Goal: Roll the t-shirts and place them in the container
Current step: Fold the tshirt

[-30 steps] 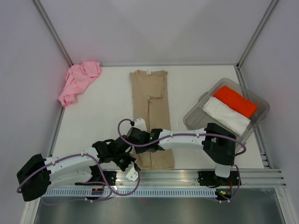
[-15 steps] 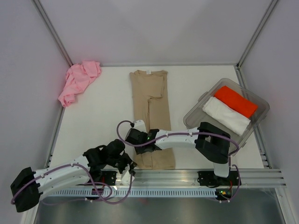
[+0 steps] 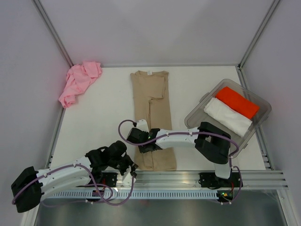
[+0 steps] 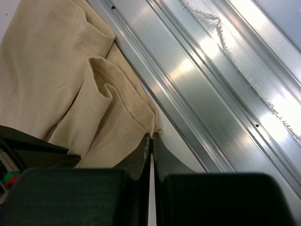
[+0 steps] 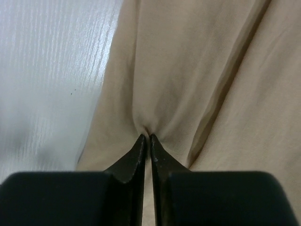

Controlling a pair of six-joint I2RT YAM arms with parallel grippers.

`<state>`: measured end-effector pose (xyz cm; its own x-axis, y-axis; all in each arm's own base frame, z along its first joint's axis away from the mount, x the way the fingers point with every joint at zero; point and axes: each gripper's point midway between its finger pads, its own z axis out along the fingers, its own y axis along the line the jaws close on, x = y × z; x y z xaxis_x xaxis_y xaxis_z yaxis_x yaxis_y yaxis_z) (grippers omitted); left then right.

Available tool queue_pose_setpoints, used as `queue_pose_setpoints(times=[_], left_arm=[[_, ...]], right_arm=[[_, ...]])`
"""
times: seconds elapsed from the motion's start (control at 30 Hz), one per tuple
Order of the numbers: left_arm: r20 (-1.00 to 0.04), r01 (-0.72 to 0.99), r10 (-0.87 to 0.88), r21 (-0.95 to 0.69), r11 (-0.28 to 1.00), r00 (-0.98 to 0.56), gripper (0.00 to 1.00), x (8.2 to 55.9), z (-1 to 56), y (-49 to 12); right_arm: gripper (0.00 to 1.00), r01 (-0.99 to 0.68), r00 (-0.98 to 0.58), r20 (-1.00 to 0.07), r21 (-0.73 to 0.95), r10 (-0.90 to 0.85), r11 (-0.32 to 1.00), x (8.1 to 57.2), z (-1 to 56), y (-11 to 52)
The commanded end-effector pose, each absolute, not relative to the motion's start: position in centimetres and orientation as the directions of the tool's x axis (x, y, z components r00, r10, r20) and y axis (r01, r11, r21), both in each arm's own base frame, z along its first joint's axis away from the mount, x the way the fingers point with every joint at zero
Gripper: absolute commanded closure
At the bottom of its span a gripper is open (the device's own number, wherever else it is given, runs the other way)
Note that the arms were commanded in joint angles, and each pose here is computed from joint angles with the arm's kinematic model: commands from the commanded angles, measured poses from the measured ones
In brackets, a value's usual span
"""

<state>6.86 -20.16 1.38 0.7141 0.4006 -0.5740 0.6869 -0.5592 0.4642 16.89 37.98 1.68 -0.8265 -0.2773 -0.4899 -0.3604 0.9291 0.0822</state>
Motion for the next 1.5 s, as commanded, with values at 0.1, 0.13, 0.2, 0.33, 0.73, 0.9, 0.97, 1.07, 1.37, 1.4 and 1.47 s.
queue_pose_setpoints(times=[0.1, 0.13, 0.2, 0.33, 0.73, 0.9, 0.97, 1.07, 1.37, 1.4, 1.47], left_arm=[[-0.557, 0.655, 0.368, 0.503, -0.564, 0.745, 0.98, 7.2, 2.3, -20.9], [-0.556, 0.656, 0.370, 0.502, -0.564, 0.744, 0.98, 7.3, 2.2, -20.8], [-0.557, 0.660, 0.375, 0.500, -0.561, 0.741, 0.98, 7.3, 2.2, -20.8], [-0.556, 0.660, 0.378, 0.499, -0.561, 0.741, 0.98, 7.3, 2.1, -20.7], [-0.549, 0.665, 0.398, 0.471, -0.579, 0.735, 0.98, 7.0, 1.8, -20.0], [-0.544, 0.663, 0.409, 0.435, -0.610, 0.733, 0.98, 6.3, 1.6, -19.0], [-0.543, 0.658, 0.404, 0.436, -0.615, 0.737, 0.98, 6.2, 1.6, -18.8], [-0.545, 0.653, 0.398, 0.430, -0.623, 0.738, 0.98, 5.9, 1.5, -18.7], [-0.567, 0.671, 0.397, 0.434, -0.601, 0.722, 0.91, 6.1, 2.8, -19.4], [-0.567, 0.675, 0.401, 0.434, -0.597, 0.719, 0.86, 6.2, 2.9, -19.4], [-0.576, 0.688, 0.406, 0.440, -0.578, 0.709, 0.70, 6.3, 3.4, -19.6]], right_arm=[[0.96, -0.341, -0.811, -0.521, 0.050, -0.267, 0.939, 17.4, 3.0, 37.1], [0.91, -0.343, -0.814, -0.517, 0.059, -0.265, 0.938, 17.3, 3.1, 37.2], [0.87, -0.360, -0.812, -0.518, 0.082, -0.269, 0.930, 17.0, 3.7, 37.6], [0.96, -0.370, -0.803, -0.526, 0.071, -0.281, 0.926, 16.7, 4.2, 37.7], [1.00, -0.343, -0.814, -0.543, 0.167, -0.204, 0.924, 16.7, 5.8, 36.5], [1.00, -0.278, -0.840, -0.526, 0.206, -0.134, 0.938, 16.8, 5.4, 33.7], [1.00, -0.256, -0.854, -0.512, 0.262, -0.091, 0.930, 16.6, 5.3, 33.1], [0.90, -0.244, -0.865, -0.498, 0.307, -0.063, 0.920, 16.8, 5.0, 32.6], [0.63, -0.322, -0.851, -0.514, 0.355, -0.104, 0.878, 16.7, 6.2, 34.5], [0.62, -0.321, -0.849, -0.519, 0.361, -0.098, 0.875, 16.6, 6.4, 34.3], [0.63, -0.321, -0.849, -0.520, 0.368, -0.092, 0.873, 16.6, 6.4, 34.2]])
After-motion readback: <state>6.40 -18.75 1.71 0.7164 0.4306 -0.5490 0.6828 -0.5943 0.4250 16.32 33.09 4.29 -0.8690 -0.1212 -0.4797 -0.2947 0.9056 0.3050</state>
